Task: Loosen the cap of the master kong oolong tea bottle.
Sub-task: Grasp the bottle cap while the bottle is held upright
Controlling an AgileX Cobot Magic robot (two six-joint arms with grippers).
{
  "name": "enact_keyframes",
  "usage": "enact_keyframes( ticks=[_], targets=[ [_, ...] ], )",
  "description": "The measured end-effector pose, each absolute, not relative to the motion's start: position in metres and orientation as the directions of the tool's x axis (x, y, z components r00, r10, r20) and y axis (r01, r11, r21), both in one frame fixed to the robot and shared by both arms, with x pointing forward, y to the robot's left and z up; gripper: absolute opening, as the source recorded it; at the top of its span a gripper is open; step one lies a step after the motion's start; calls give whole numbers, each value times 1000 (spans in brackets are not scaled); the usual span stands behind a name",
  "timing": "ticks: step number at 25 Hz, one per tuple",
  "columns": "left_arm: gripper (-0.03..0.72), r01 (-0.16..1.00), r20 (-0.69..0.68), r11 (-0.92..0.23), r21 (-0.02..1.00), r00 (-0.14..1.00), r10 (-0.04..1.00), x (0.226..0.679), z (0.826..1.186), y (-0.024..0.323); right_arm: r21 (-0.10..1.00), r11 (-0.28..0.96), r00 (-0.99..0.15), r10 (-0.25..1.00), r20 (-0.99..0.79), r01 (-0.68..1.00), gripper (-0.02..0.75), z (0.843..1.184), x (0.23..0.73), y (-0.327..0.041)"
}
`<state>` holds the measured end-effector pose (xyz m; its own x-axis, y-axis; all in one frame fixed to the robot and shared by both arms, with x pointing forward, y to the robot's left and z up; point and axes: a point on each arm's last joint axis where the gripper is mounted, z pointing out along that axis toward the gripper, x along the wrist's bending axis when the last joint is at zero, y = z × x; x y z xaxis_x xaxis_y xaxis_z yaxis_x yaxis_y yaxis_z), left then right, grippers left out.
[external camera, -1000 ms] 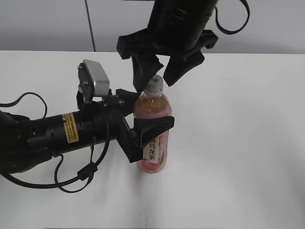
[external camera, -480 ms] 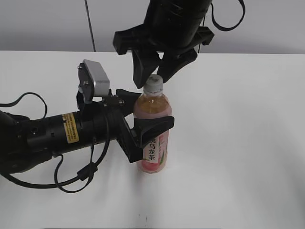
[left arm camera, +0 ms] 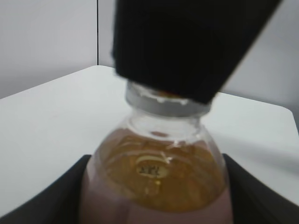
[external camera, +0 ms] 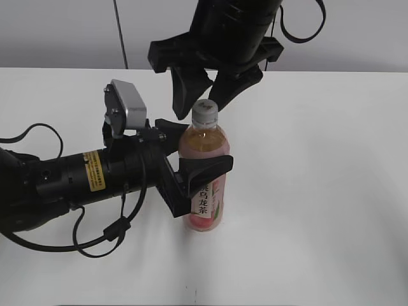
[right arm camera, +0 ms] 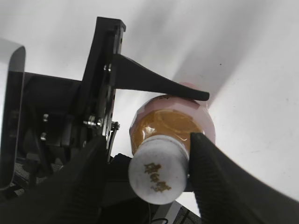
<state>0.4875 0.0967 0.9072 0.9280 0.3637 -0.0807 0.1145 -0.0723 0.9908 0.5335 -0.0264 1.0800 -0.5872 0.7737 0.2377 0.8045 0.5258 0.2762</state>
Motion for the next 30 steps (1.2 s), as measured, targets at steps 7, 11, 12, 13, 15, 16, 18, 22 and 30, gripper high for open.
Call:
enact_keyframes(
  ticks=[7,11,12,13,15,16,18,22,30],
  targets=[
    [464,115,-81,-72,991,928,364,487,907,97,276,532,-593,770,234,800,424,1081,531,-29],
    [464,115,-81,-73,991,928,364,487,907,97,284,533,-596,769,231,797,424,1085,528,-31],
    [464,115,-80,-73,991,928,363,487,907,97,285,533,-597,769,230,797,421,1085,528,-31],
    [464,115,-80,-73,991,928,363,487,907,97,284,533,-597,769,230,797,413,1085,528,-31],
    [464,115,-80,-73,991,928,363,487,907,97,283,535,-598,769,228,796,389,1085,528,-32],
    [464,115,-80,-73,991,928,363,487,907,97,284,536,-599,768,226,795,377,1085,528,-32],
    [464,115,-80,-73,991,928,363,487,907,97,284,536,-599,768,227,795,367,1085,528,-32],
    [464,115,-80,-73,991,928,363,487,907,97,284,537,-599,768,227,795,363,1085,528,-32],
    [464,115,-80,-73,991,928,363,487,907,97,293,576,-639,742,205,763,269,1084,528,-32]
  ],
)
